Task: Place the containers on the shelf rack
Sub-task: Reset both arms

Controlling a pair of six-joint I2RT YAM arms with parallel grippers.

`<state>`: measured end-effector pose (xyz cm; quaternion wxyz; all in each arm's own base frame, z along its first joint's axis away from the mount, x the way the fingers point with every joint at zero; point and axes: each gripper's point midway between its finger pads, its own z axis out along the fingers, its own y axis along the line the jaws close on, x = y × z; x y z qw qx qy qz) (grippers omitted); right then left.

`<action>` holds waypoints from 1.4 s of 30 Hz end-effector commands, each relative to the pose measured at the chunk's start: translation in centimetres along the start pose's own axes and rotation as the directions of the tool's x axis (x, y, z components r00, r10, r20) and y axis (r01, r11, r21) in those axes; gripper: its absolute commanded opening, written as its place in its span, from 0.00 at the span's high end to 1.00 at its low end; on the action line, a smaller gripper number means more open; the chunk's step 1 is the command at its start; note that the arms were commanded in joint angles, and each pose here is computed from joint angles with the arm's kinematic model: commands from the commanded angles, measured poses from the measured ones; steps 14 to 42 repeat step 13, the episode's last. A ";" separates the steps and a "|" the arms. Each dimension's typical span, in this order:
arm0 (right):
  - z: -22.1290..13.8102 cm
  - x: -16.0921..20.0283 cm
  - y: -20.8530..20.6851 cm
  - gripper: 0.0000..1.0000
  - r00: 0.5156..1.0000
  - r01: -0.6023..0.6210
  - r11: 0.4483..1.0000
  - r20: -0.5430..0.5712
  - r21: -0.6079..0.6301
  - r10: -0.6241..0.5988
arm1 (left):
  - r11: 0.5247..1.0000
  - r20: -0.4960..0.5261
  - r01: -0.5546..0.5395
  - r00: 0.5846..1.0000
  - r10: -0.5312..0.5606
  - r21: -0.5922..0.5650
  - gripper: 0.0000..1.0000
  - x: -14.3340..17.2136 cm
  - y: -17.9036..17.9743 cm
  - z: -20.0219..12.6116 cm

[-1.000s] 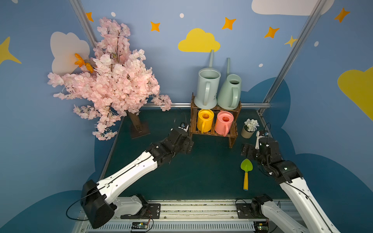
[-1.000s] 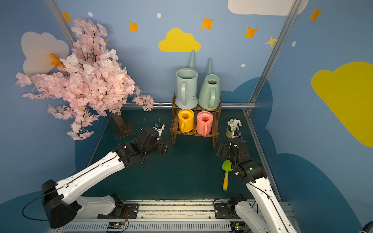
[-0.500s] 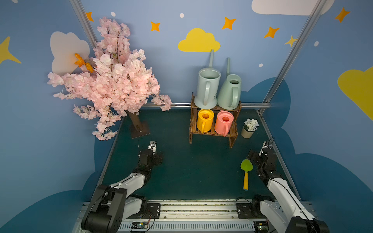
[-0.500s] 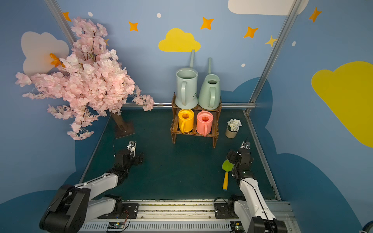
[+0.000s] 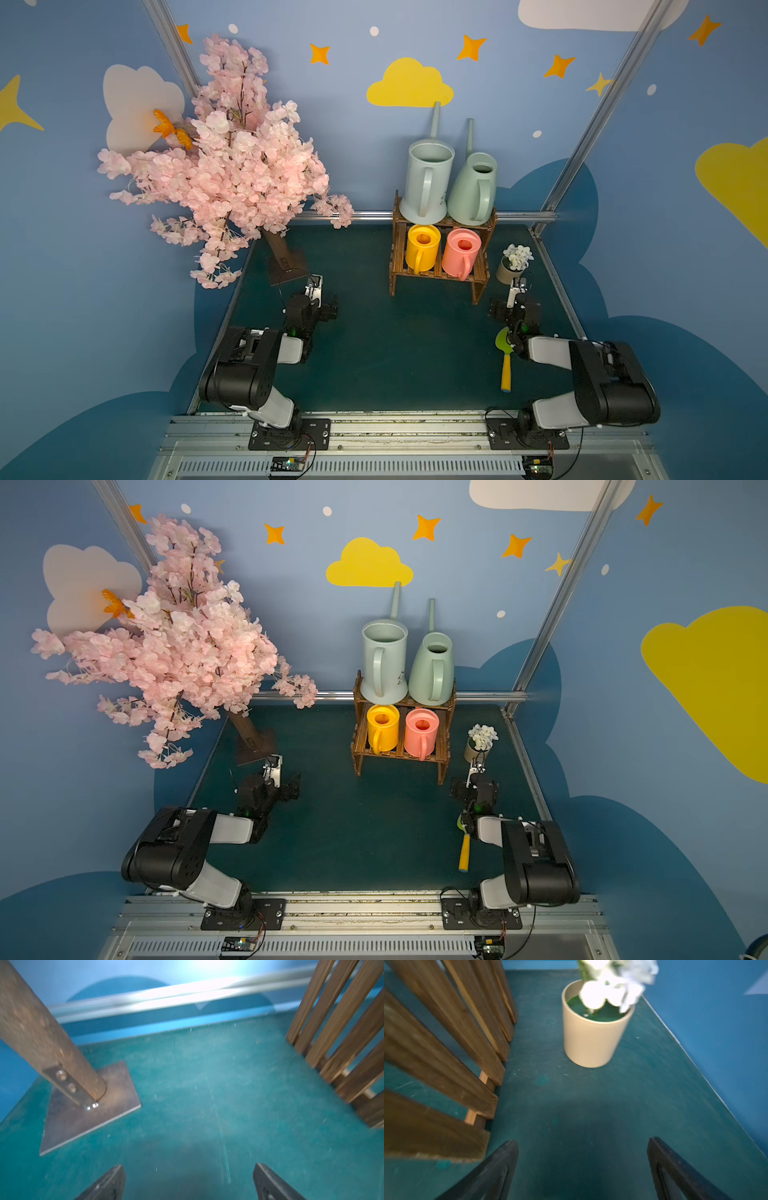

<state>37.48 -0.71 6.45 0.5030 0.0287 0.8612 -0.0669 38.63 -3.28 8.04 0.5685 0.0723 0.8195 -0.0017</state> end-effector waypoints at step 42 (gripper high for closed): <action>0.1 -2.9 -0.2 0.02 0.998 0.022 1.000 0.060 0.018 -0.023 | 0.998 0.015 -0.020 1.000 0.019 0.065 0.00 -0.8 -1.0 0.5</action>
